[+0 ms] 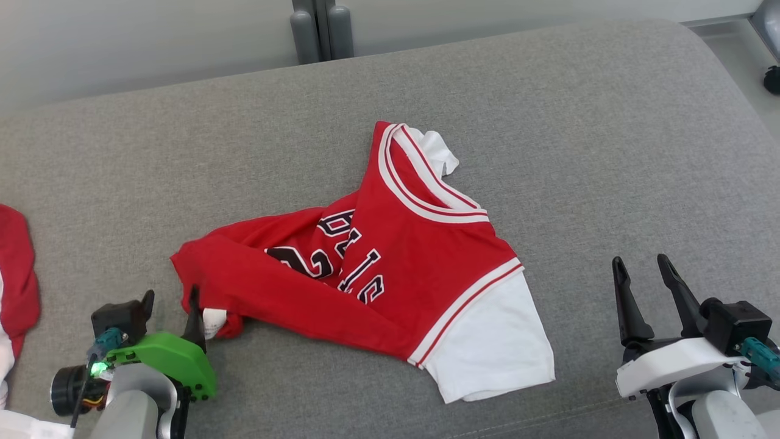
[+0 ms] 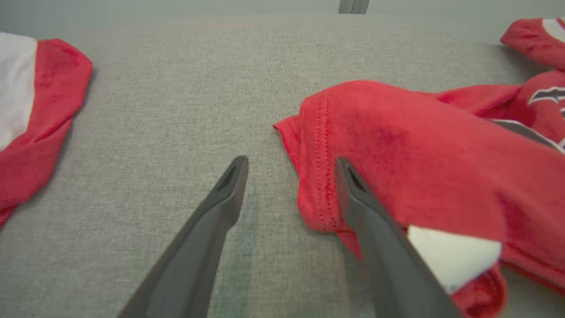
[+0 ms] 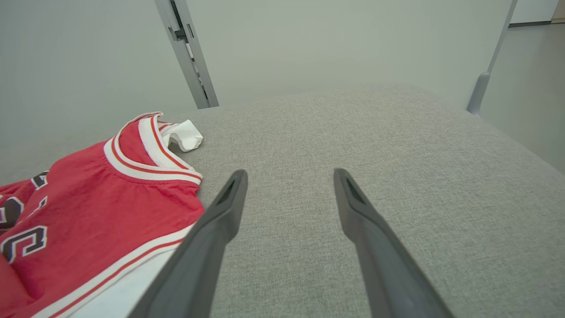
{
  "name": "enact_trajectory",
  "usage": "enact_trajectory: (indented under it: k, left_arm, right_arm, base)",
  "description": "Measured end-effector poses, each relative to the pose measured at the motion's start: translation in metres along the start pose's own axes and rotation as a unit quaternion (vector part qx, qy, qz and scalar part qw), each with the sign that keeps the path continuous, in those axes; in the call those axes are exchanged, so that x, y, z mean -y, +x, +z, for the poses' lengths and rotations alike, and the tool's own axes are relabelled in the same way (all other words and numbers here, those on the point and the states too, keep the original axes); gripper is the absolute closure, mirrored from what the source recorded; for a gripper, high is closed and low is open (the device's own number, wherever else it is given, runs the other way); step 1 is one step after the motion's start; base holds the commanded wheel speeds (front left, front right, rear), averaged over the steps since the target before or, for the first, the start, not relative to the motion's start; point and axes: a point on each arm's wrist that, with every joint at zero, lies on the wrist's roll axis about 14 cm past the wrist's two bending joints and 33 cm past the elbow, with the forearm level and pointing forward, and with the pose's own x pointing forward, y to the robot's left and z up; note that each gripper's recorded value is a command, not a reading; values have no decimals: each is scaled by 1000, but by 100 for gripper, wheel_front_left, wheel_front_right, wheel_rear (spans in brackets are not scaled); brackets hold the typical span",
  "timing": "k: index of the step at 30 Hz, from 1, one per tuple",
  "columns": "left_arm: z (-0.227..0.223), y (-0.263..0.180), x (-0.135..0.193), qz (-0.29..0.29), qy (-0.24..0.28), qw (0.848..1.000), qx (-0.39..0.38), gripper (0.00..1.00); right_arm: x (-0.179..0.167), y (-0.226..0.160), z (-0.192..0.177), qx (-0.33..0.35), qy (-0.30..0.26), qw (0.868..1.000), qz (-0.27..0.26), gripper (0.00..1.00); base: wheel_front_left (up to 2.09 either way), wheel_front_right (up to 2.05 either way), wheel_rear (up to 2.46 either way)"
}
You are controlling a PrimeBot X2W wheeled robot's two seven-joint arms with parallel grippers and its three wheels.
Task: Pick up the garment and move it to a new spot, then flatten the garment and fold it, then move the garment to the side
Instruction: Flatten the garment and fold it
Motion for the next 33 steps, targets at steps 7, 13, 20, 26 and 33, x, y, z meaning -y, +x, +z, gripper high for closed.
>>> enact_trajectory:
  k: [7,13,20,26,33]
  left_arm:
    - [-37,-2,13,-14,-10,998,-65,0]
    - [-44,-3,27,-31,-21,996,-77,54]
    - [-41,-5,46,-57,-28,996,-67,100]
    - [-7,-1,30,-34,-21,999,-12,100]
    - [65,-12,29,-32,-19,993,112,100]
  right_arm:
    - [3,0,-1,-2,-2,1000,-3,0]
    - [2,0,2,2,-5,1000,0,0]
    - [1,-2,6,7,-5,1000,3,0]
    - [-2,-4,8,11,-5,1000,6,0]
    - [-15,-4,8,13,4,1000,20,0]
  base:
    - [0,0,0]
    - [0,0,0]
    - [0,0,0]
    - [0,0,0]
    - [0,0,0]
